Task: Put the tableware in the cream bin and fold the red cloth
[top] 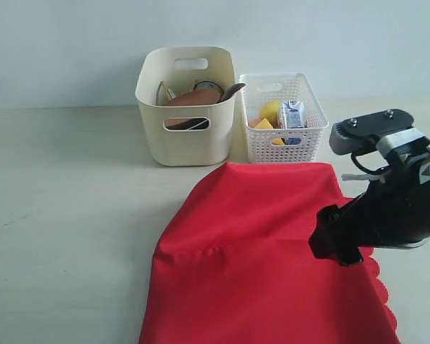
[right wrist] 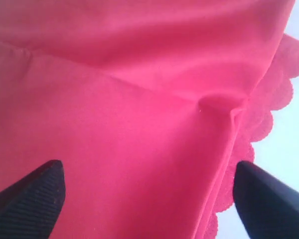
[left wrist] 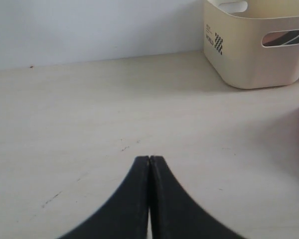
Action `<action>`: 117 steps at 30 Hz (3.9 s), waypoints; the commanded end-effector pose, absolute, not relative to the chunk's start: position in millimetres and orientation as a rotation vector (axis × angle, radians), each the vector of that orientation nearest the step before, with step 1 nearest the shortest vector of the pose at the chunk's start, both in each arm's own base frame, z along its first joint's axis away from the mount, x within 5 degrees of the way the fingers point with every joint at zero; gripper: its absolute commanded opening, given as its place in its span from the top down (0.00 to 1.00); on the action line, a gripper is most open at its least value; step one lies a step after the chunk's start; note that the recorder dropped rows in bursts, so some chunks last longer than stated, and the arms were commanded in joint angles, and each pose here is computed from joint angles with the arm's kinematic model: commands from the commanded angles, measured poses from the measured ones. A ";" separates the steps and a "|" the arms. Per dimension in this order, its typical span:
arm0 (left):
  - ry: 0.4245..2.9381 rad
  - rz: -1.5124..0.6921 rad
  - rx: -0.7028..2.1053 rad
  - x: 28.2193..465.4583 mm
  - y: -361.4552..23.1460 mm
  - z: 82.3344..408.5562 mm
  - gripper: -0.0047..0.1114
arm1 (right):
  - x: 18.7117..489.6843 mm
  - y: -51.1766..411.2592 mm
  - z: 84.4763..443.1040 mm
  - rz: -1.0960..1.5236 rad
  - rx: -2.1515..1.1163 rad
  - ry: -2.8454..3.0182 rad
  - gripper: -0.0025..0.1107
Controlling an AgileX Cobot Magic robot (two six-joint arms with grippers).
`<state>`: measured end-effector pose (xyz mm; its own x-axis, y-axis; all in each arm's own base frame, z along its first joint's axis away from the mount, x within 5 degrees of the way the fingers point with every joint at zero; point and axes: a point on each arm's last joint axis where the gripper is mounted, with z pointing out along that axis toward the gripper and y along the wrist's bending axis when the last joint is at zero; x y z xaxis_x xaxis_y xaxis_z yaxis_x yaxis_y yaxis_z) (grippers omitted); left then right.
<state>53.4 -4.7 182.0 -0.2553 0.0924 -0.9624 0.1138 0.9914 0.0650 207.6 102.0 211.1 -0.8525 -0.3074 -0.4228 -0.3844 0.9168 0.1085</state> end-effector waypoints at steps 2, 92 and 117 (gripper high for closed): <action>1.831 -0.020 0.145 53.1 -4.5 181.4 0.96 | 215.0 99.6 185.3 0.158 -0.544 2.775 0.22; 1.838 -0.019 0.145 52.9 -4.4 180.8 0.96 | 349.8 -122.7 120.1 -0.183 0.453 3.025 0.98; 1.837 -0.019 0.145 52.9 -4.4 180.8 0.96 | 465.7 -175.8 89.9 0.330 0.570 2.703 0.98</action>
<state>53.1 -4.6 180.7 -0.2698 0.0938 -0.9583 0.1142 0.9913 0.0649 465.1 -166.8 101.6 -0.8572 0.4148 -0.3053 0.3279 0.8966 0.2975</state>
